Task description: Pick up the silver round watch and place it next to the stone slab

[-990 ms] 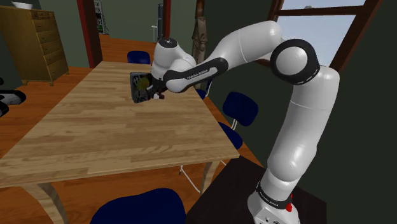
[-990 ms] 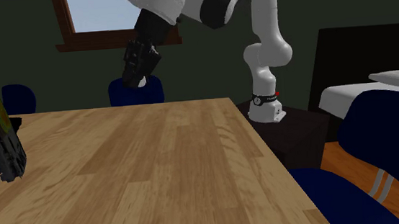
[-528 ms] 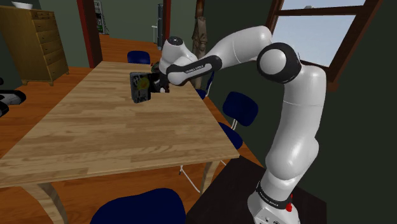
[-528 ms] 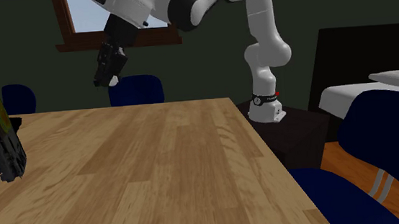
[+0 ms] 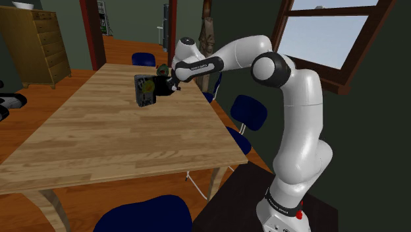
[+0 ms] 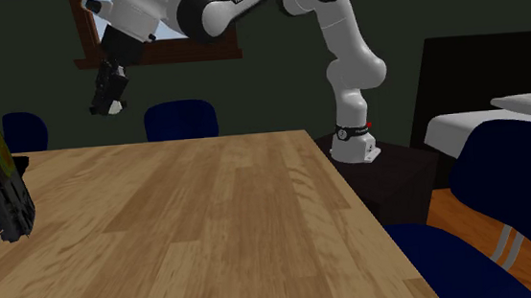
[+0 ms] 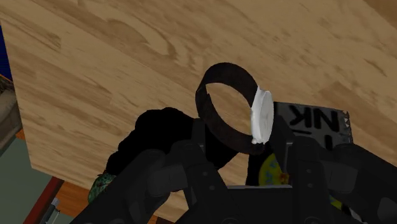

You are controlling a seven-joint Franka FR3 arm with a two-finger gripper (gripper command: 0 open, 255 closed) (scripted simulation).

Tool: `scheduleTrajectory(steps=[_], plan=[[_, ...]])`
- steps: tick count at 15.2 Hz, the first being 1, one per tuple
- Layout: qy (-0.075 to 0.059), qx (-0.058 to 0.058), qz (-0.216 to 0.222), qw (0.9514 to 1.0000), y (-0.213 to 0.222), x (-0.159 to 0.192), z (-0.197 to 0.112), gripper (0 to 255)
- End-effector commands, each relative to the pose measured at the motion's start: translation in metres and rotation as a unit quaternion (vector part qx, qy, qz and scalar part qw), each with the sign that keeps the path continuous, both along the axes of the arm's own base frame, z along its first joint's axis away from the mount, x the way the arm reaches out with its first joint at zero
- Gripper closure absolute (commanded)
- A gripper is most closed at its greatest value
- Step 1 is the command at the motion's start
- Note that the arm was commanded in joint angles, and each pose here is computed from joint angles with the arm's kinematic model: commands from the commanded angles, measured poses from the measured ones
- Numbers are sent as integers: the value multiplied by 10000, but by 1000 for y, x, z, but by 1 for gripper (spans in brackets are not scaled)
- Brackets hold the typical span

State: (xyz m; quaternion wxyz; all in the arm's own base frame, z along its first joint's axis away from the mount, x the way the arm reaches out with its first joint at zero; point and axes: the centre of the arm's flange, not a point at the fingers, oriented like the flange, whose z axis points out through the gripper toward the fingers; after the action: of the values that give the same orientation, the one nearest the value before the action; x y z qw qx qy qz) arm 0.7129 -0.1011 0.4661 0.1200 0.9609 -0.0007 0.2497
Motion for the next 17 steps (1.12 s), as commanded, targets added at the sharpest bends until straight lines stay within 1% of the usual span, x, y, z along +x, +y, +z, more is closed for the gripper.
scheduleTrajectory(steps=[1,10,17], plan=[[-1,-1,5,10000,-24,15,-1,255],[-1,-1,5,10000,-128,71,-1,255],[-1,-1,5,10000,-128,71,-38,255]])
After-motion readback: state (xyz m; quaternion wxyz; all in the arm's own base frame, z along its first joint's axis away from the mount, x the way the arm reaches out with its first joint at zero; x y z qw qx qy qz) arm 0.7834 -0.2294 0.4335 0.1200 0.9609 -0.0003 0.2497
